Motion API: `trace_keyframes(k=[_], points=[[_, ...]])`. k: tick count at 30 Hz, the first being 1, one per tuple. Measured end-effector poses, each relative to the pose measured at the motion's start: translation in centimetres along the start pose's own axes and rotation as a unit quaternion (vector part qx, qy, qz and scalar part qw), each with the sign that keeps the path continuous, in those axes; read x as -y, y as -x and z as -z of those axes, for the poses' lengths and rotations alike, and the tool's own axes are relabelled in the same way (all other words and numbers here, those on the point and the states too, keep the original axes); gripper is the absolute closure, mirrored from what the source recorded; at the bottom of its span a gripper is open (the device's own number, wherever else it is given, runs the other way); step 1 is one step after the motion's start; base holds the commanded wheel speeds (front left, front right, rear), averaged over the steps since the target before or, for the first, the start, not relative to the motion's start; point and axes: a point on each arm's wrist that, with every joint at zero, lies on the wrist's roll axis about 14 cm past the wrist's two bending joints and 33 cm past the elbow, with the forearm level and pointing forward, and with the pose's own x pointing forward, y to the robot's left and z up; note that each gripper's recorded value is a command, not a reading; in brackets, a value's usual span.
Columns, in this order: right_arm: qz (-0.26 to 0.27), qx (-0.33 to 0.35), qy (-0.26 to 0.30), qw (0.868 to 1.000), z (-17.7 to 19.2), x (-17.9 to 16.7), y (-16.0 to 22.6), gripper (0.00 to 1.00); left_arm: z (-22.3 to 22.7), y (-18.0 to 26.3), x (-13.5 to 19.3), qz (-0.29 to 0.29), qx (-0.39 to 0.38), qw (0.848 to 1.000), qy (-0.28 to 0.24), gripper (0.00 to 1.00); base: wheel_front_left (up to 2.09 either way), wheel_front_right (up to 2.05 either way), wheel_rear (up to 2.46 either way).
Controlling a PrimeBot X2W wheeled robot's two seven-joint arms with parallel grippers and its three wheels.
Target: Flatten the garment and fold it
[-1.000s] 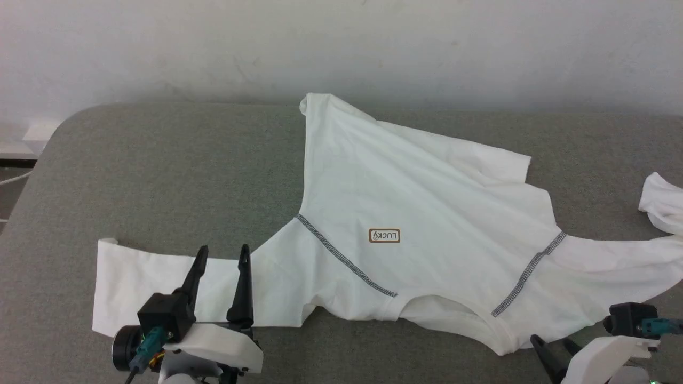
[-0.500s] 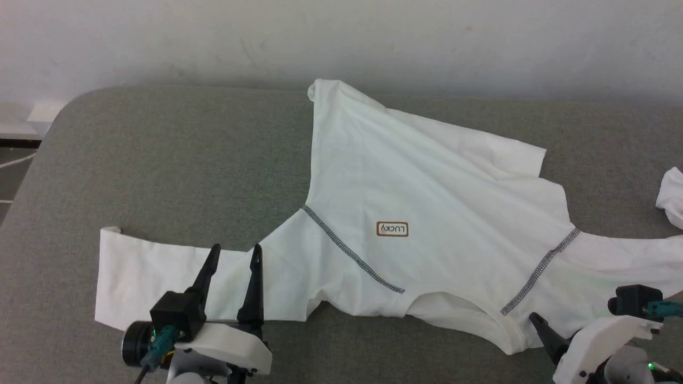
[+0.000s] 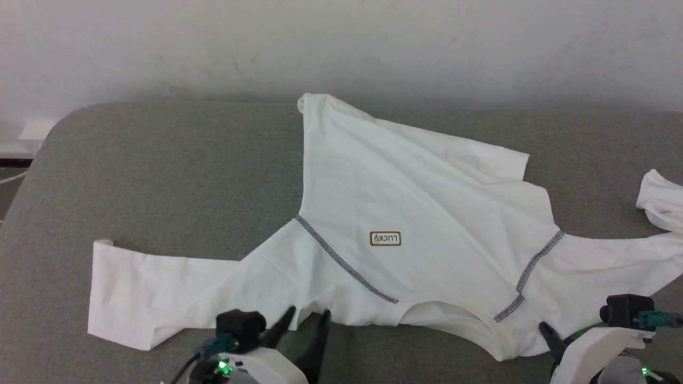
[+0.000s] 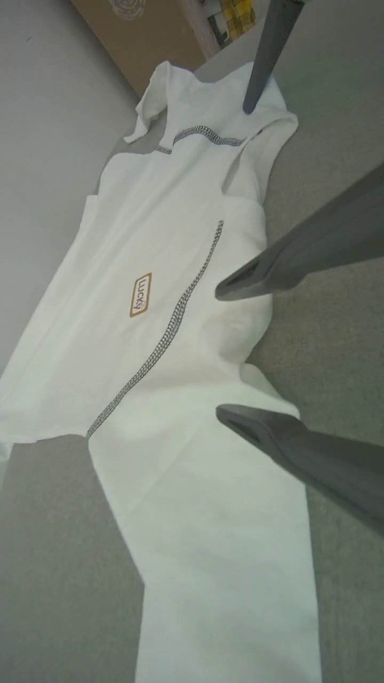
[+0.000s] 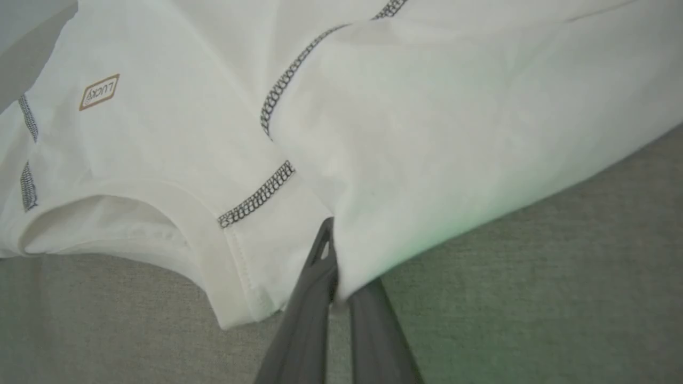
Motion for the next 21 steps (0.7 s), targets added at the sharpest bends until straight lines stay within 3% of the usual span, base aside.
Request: trace_keyframes(k=[6,10,14,21], points=[[0.004,0.020,0.005,1.000,-1.1,0.2,1.3,1.00,4.4,0.9,3.5,0.035,-0.114,0.990,0.069,0.00,0.00,0.00,0.00],[0.004,0.026,0.005,1.000,-1.3,0.2,1.6,1.00,5.8,0.8,3.2,0.013,-0.143,0.986,0.085,0.00,0.00,0.00,0.00],[0.001,0.023,0.008,1.000,-1.2,0.0,1.6,1.00,6.7,0.2,3.2,0.003,-0.155,0.982,0.110,0.00,0.00,0.00,0.00],[0.003,0.021,0.012,1.000,-1.1,0.3,1.6,1.00,5.6,-2.3,3.4,0.010,-0.117,0.987,0.107,0.00,0.00,0.00,0.00]])
